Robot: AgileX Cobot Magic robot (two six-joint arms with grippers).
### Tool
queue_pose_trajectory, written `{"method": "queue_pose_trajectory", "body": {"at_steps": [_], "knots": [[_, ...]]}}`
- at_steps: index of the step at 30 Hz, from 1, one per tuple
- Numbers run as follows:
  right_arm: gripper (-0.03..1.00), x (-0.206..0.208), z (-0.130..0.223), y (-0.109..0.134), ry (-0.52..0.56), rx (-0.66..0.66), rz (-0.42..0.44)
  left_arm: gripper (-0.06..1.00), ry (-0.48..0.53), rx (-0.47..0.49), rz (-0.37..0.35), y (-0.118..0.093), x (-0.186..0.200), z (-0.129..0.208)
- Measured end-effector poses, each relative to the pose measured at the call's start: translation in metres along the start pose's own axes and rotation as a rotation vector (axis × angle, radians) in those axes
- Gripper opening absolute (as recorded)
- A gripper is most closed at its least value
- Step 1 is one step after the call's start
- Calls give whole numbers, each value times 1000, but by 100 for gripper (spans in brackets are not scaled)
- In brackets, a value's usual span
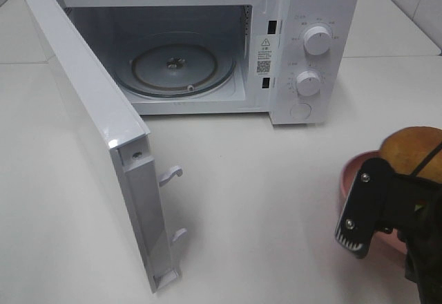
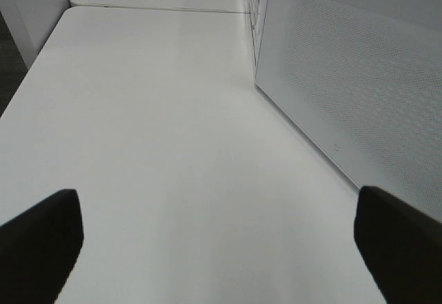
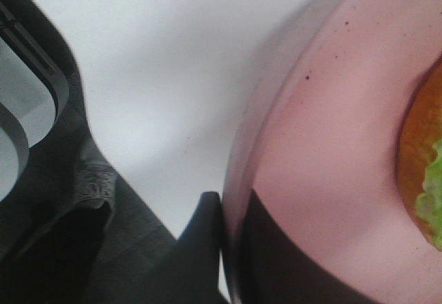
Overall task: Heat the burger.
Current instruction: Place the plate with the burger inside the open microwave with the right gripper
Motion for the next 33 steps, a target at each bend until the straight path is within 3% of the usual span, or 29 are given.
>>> {"method": "queue_pose_trajectory", "body": {"at_steps": [4, 7, 9, 12, 14, 17, 19, 27, 33], "knots": [[5, 2, -8, 1, -43, 156, 43, 99, 0, 0, 0, 0, 0, 0], [5, 2, -10, 1, -49, 175, 53, 99, 0, 0, 0, 0, 0, 0], [5, 3, -14, -3, -81, 275, 90, 99, 0, 0, 0, 0, 0, 0], [5, 3, -16, -3, -91, 314, 100, 99, 0, 0, 0, 0, 0, 0], [5, 4, -23, -5, -140, 476, 137, 99, 0, 0, 0, 0, 0, 0], [5, 5, -26, -6, -159, 516, 149, 99, 0, 0, 0, 0, 0, 0], [5, 3, -33, -6, -183, 644, 173, 99, 0, 0, 0, 0, 0, 0], [6, -7, -51, -7, -204, 762, 174, 99, 0, 0, 0, 0, 0, 0], [6, -9, -78, -14, -275, 873, 235, 99, 0, 0, 0, 0, 0, 0]]}}
Point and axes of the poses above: a point on each arm's last joint axis where the gripper is mounted, x pointing back along that axis away from the gripper, y along the wrist's bending axis when the last joint is at zero, z = x × y, the point moved 3 cm from there along -x, pointing out along that axis toward the gripper, and after that the axes turned 8 degrees about x, right-handed, at the moved point
